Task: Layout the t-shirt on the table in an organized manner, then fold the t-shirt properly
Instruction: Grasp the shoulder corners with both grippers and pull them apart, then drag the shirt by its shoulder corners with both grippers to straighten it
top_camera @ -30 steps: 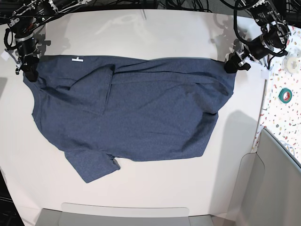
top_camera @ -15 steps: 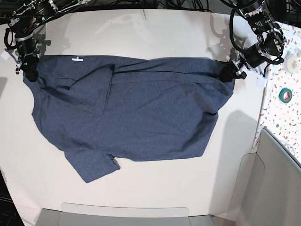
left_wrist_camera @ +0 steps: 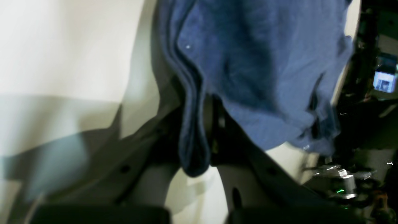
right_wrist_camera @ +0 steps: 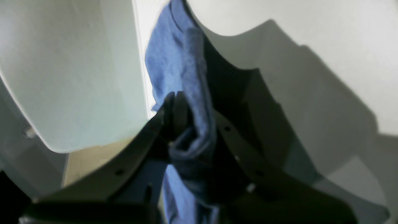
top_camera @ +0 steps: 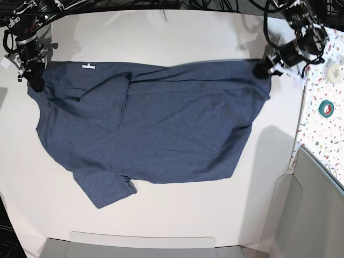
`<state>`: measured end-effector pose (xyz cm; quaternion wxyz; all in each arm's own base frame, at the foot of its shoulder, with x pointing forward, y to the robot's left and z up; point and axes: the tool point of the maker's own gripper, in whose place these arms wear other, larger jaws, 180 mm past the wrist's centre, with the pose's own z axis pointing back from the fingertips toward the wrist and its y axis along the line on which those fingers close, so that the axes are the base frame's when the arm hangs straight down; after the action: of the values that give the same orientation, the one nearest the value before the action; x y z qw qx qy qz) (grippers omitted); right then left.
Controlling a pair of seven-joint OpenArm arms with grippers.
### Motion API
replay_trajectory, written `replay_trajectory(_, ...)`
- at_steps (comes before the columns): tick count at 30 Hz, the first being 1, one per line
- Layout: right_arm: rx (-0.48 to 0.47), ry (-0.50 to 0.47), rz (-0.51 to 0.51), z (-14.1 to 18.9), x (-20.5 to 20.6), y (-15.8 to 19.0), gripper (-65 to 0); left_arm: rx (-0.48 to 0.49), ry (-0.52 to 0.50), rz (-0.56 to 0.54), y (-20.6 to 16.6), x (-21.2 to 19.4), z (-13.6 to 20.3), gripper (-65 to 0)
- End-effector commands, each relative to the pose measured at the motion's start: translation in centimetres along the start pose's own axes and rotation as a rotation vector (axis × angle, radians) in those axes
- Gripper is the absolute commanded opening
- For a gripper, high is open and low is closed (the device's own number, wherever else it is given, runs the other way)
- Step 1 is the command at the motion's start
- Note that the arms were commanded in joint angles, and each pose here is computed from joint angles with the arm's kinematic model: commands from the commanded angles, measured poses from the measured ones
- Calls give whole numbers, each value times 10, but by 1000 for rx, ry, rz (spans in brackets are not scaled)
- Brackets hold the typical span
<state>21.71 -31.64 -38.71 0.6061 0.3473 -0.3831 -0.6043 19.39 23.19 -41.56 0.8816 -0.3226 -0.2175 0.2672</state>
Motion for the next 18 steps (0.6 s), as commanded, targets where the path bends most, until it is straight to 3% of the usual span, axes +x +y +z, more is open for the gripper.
replay_trajectory(1,-215,7,-14,22,-4,-53,-650,54,22,-37,6,-1,8,-650)
replay_trajectory(6,-210,-45,87,45,28,-37,-650,88,13,-102,1,-7,25,-650)
replay_trajectory(15,-226,-40,61,75,31,-53,-650,134,-106,-159,-5,14,58,-650)
replay_trajectory(18,-233,-40,62,83,34,-56,-650,161,-96,-171,-2,6,66,-650)
